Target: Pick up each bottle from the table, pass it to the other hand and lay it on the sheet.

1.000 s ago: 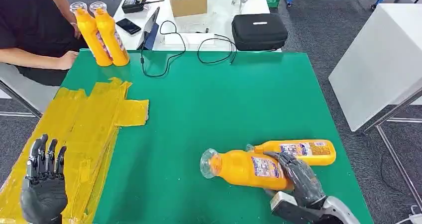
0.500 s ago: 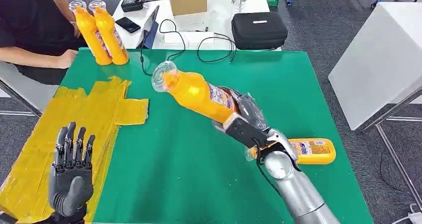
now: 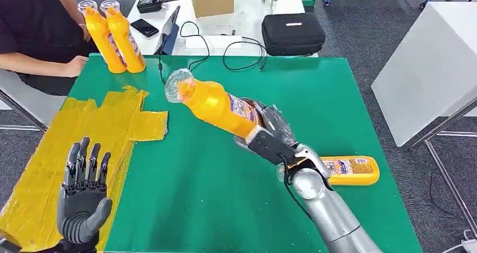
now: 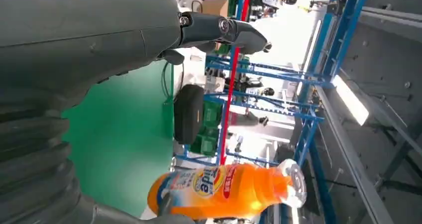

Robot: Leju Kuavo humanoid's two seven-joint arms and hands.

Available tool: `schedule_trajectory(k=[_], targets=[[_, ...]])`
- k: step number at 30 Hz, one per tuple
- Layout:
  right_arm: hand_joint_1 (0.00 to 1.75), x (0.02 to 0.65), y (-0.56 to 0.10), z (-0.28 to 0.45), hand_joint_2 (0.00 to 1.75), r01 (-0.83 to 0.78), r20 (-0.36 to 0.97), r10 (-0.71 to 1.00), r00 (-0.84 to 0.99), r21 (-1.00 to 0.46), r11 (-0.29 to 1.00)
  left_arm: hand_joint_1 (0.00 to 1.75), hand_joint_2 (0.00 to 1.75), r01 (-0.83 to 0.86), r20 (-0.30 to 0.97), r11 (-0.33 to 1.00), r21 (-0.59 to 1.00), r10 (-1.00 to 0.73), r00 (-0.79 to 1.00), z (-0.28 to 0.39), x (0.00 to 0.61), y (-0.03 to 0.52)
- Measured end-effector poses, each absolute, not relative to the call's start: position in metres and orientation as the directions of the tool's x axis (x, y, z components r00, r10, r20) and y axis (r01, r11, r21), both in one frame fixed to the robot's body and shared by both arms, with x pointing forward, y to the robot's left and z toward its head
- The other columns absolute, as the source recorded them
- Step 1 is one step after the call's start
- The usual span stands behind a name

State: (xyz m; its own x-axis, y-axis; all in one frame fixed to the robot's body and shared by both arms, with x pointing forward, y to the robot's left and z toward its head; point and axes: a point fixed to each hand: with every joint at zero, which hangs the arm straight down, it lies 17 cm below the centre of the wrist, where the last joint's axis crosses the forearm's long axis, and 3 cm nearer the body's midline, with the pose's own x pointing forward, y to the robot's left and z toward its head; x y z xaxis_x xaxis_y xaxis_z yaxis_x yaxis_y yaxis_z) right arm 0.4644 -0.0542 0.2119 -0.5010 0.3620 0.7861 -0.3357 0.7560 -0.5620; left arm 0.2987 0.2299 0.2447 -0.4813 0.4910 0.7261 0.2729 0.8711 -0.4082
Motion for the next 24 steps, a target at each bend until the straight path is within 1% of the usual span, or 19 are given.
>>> schedule_trajectory(k=[6,17,20,24], targets=[[1.75,0.469,-0.027,0.235,1.75,-0.346,0.792,0.324,-0.517,-0.54,0.768,0.0,1.75,0.289,0.722,0.862,-0.416,0.507,-0.472,0.246,0.304,0.224],[1.75,0.469,-0.01,0.236,1.75,-0.371,0.804,0.306,-0.51,-0.527,0.765,0.0,1.75,0.296,0.719,0.858,-0.42,0.514,-0.468,0.246,0.307,0.222],[1.75,0.461,0.023,0.241,1.75,-0.414,0.808,0.279,-0.519,-0.523,0.745,0.0,1.75,0.297,0.716,0.855,-0.424,0.518,-0.469,0.248,0.311,0.221],[1.75,0.434,0.083,0.241,1.75,-0.501,0.814,0.235,-0.531,-0.526,0.687,0.0,1.75,0.293,0.71,0.852,-0.434,0.524,-0.471,0.249,0.313,0.223]])
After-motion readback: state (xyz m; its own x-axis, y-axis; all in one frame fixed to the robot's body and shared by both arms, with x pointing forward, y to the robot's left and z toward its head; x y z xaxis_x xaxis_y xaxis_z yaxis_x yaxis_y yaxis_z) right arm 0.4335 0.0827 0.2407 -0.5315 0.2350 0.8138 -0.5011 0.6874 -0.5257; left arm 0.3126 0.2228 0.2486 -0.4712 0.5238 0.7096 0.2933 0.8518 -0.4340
